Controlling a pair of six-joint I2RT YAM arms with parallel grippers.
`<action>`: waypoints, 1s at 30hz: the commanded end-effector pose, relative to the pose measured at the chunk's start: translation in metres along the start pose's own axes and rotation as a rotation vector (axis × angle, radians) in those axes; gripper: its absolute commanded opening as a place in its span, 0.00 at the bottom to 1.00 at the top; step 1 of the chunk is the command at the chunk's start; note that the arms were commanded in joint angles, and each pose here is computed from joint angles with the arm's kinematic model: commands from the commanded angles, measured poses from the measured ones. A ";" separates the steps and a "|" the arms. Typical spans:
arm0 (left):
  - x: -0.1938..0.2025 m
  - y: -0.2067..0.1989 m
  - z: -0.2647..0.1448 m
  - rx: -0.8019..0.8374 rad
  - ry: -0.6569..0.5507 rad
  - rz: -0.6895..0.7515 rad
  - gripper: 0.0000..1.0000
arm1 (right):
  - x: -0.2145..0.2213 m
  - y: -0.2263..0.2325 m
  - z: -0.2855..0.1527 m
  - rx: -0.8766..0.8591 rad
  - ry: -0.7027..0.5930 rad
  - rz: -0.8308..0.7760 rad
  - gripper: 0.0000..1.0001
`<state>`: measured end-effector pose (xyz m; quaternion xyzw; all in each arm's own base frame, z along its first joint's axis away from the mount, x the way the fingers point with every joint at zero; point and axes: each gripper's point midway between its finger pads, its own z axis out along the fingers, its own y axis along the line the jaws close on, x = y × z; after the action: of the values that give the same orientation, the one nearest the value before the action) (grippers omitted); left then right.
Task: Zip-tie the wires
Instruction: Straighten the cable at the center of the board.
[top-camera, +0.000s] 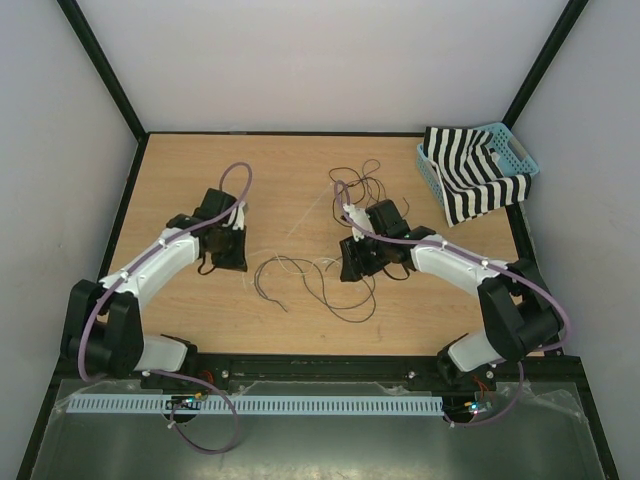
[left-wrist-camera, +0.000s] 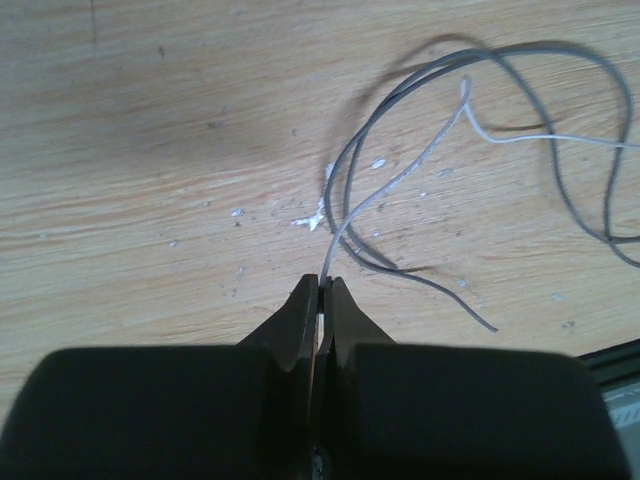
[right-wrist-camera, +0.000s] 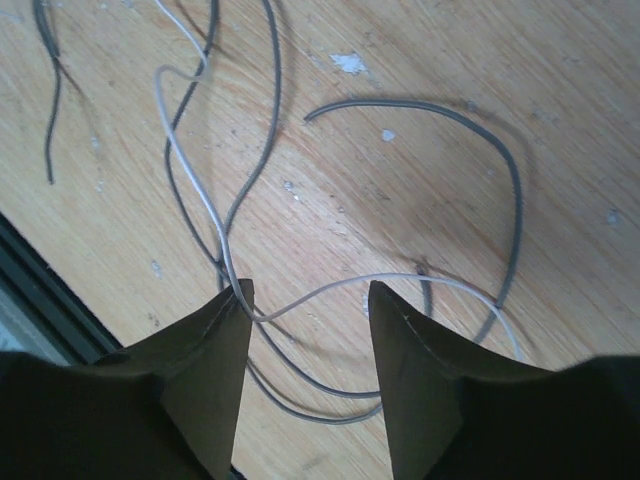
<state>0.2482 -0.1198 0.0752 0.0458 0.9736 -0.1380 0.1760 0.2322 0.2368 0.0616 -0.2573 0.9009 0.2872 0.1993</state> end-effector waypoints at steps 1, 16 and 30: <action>0.018 0.018 0.007 -0.088 0.038 -0.062 0.00 | -0.016 -0.006 -0.016 0.083 -0.047 -0.031 0.66; 0.023 0.031 0.001 -0.154 -0.009 -0.112 0.50 | -0.109 -0.030 -0.085 0.401 -0.368 -0.053 0.99; -0.089 -0.005 -0.145 -0.017 -0.600 -0.073 0.99 | -0.180 -0.077 -0.086 0.455 -0.466 0.014 0.99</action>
<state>0.2712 -0.0836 0.1737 -0.0441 0.9237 -0.1177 0.3619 0.3756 0.1938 0.1903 -0.1457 0.8738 0.1310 0.4451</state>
